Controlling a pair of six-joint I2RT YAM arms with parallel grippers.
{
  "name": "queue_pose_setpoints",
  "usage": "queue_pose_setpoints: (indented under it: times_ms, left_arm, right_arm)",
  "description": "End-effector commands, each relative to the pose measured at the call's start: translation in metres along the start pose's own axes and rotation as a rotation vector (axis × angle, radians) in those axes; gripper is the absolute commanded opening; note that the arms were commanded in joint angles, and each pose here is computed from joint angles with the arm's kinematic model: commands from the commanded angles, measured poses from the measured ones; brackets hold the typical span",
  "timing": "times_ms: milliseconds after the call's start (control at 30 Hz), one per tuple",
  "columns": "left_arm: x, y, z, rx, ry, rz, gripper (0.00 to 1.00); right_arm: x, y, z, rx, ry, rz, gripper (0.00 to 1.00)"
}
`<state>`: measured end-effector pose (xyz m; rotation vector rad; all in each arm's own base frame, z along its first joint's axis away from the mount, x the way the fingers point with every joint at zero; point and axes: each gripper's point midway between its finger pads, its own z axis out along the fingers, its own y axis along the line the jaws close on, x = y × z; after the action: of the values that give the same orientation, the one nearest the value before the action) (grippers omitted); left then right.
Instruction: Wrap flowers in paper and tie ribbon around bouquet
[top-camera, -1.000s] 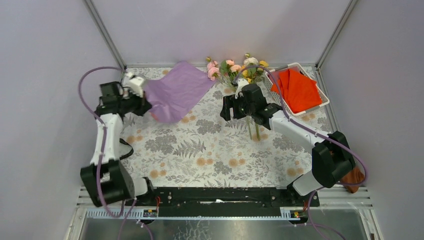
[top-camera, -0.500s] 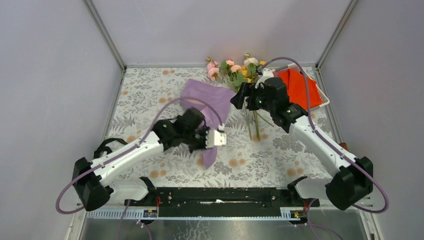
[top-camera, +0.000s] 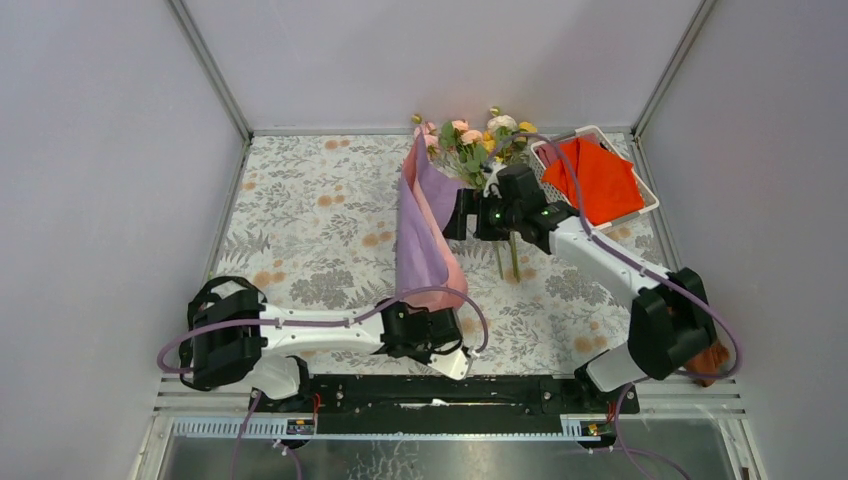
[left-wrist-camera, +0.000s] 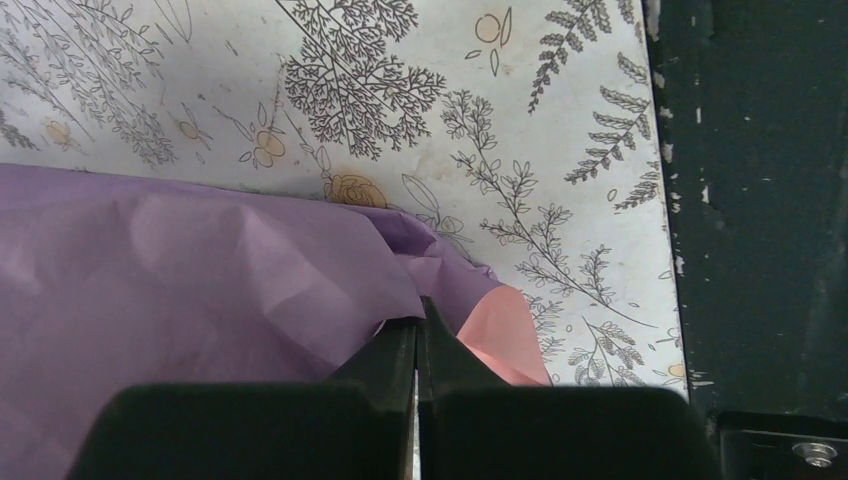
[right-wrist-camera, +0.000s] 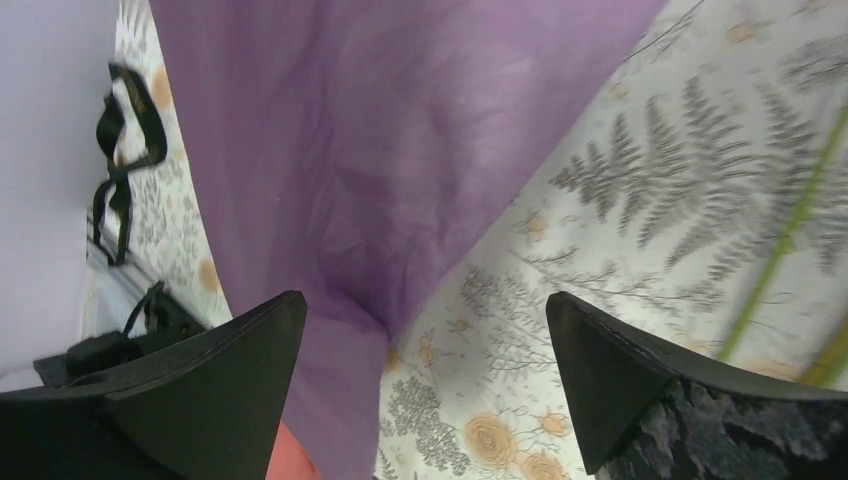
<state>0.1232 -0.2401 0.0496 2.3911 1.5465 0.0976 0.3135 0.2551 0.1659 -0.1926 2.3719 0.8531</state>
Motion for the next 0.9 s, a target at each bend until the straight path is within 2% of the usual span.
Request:
queue_pose_setpoints:
  times_ms: [0,133,267,400,600,800,867]
  left_arm:
    - [-0.002,0.012,0.003,-0.08,0.031,0.037,0.0]
    - [-0.001,0.01,0.008,-0.081,0.035,0.038,0.0]
    - [0.002,0.004,0.009,-0.068,0.019,0.04,0.0]
    - [-0.002,-0.004,0.004,-0.04,-0.033,0.036,0.0]
    - [-0.008,-0.007,0.0,-0.029,-0.075,0.015,0.0]
    - [-0.009,-0.017,0.001,0.008,-0.101,0.012,0.0]
    - [-0.006,-0.018,0.003,0.009,-0.091,0.014,0.0]
  right_arm:
    - [-0.001,0.052,0.011,-0.153,0.042,-0.047,1.0]
    - [0.001,0.049,0.022,-0.131,0.054,-0.042,0.98]
    - [0.011,0.037,0.03,-0.095,0.076,-0.034,0.76]
    - [0.019,0.028,0.028,-0.072,0.064,-0.028,0.68]
    - [0.031,0.023,0.032,-0.076,0.099,-0.024,0.43]
    - [0.03,0.022,0.031,-0.076,0.088,-0.028,0.27]
    - [0.028,0.023,0.027,-0.067,0.078,-0.035,0.28]
